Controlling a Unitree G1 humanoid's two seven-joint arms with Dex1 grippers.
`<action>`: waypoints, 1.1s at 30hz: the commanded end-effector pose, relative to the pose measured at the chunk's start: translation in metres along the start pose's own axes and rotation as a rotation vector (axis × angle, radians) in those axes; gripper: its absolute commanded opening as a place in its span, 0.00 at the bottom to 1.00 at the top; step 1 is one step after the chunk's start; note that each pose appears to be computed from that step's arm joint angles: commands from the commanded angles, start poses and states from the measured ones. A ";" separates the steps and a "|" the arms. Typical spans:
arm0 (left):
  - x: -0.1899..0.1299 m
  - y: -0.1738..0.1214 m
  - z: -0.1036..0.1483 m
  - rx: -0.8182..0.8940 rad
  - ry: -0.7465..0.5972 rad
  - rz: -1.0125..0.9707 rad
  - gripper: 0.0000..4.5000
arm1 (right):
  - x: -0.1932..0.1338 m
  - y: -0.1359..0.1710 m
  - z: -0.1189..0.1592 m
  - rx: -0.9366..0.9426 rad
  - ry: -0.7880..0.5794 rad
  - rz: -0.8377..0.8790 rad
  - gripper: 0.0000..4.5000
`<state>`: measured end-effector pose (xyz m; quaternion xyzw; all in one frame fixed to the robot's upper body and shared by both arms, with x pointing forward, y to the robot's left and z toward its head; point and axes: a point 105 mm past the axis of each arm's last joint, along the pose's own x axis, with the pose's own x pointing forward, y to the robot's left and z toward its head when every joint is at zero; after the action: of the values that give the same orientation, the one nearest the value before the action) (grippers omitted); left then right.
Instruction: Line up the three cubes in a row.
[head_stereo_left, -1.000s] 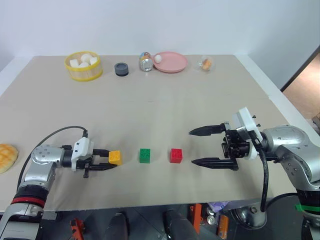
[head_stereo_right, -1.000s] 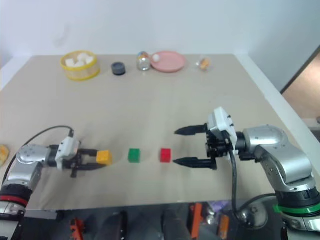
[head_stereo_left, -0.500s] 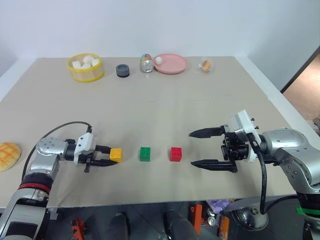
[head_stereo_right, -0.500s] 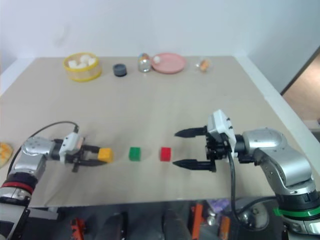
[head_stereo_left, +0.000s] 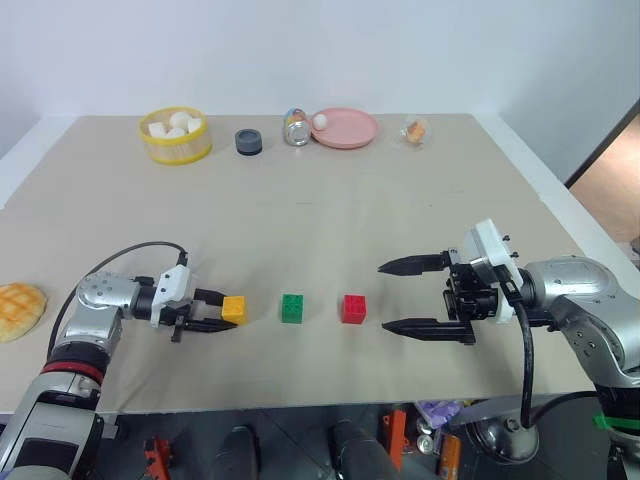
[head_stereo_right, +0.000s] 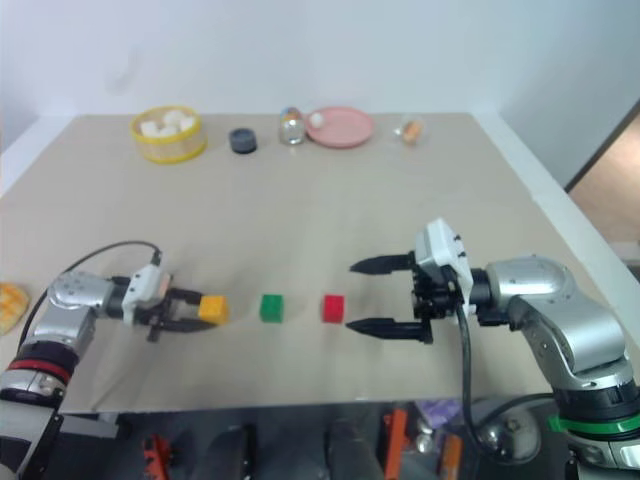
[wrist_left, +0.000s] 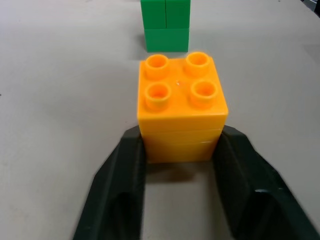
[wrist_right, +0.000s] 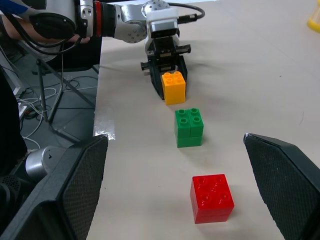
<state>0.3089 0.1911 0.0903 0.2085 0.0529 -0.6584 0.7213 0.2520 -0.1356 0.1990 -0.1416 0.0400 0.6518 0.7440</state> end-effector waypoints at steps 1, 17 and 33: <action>0.000 -0.001 -0.004 -0.003 0.012 0.005 0.80 | -0.004 -0.002 0.011 -0.049 -0.017 -0.010 1.00; -0.027 -0.013 -0.005 -0.002 0.059 0.031 0.99 | -0.006 -0.013 0.016 -0.067 -0.027 -0.005 1.00; -0.088 0.013 0.048 -0.161 -0.174 0.533 0.99 | -0.025 -0.044 0.009 -0.030 -0.035 -0.123 1.00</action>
<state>0.3064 0.2592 0.1468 0.1286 0.0141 -0.4596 0.8787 0.2868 -0.1524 0.2105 -0.1350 0.0229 0.6220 0.7710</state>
